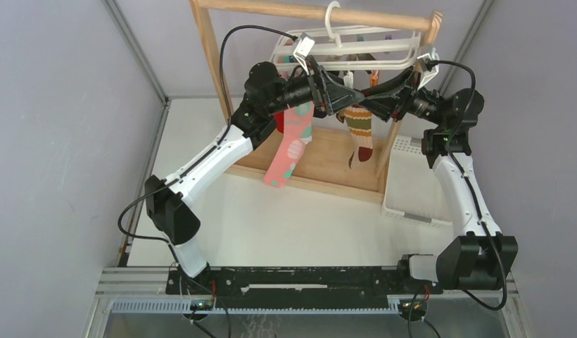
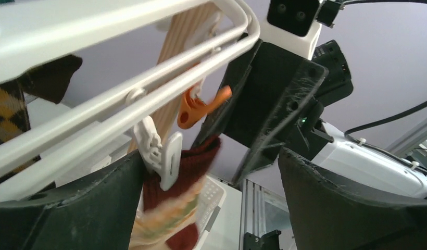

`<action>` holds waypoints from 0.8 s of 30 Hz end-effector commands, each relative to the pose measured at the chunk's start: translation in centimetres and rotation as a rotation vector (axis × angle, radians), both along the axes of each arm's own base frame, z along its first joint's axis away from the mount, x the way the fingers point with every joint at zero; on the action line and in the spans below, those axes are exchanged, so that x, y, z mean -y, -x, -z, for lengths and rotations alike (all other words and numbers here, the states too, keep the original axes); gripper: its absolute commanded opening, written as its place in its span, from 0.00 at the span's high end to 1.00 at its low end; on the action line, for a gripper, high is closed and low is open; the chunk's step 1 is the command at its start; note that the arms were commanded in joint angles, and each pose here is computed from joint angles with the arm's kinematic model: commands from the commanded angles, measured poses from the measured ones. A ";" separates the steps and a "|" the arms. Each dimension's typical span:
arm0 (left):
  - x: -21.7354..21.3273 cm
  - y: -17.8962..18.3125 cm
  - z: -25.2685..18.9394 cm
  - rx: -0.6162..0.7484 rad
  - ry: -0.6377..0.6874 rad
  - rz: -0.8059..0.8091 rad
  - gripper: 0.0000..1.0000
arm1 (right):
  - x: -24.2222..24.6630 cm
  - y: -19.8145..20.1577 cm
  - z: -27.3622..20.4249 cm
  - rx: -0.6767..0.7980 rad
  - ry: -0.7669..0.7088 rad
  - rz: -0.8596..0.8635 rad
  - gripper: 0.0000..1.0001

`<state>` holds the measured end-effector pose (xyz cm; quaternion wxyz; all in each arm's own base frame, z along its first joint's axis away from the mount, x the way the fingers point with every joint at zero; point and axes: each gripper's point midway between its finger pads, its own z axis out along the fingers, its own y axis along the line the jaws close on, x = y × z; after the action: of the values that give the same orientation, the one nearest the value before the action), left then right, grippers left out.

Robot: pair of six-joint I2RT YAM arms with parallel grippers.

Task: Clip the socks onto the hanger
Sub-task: Clamp the sock onto the hanger.

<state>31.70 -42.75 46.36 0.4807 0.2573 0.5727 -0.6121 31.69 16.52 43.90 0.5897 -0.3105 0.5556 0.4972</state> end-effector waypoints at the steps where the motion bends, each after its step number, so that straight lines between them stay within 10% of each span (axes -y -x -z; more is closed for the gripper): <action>1: -1.7 -1.4 -0.6 -0.023 0.028 -0.094 0.00 | 0.1 0.0 -1.1 0.053 0.018 0.039 0.44; 7: -3.6 -4.2 1.7 -0.040 -0.025 -0.283 0.00 | 1.4 -1.2 2.8 -0.025 0.073 0.175 0.28; 24: -6.3 -4.4 11.3 -0.148 -0.100 -0.466 0.09 | 6.9 -1.6 18.1 -0.401 -0.012 0.699 0.24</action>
<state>36.98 -37.68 34.07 0.5237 0.1176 0.6959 -0.4772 32.63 11.51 27.09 0.5872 -0.0788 0.7172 0.3669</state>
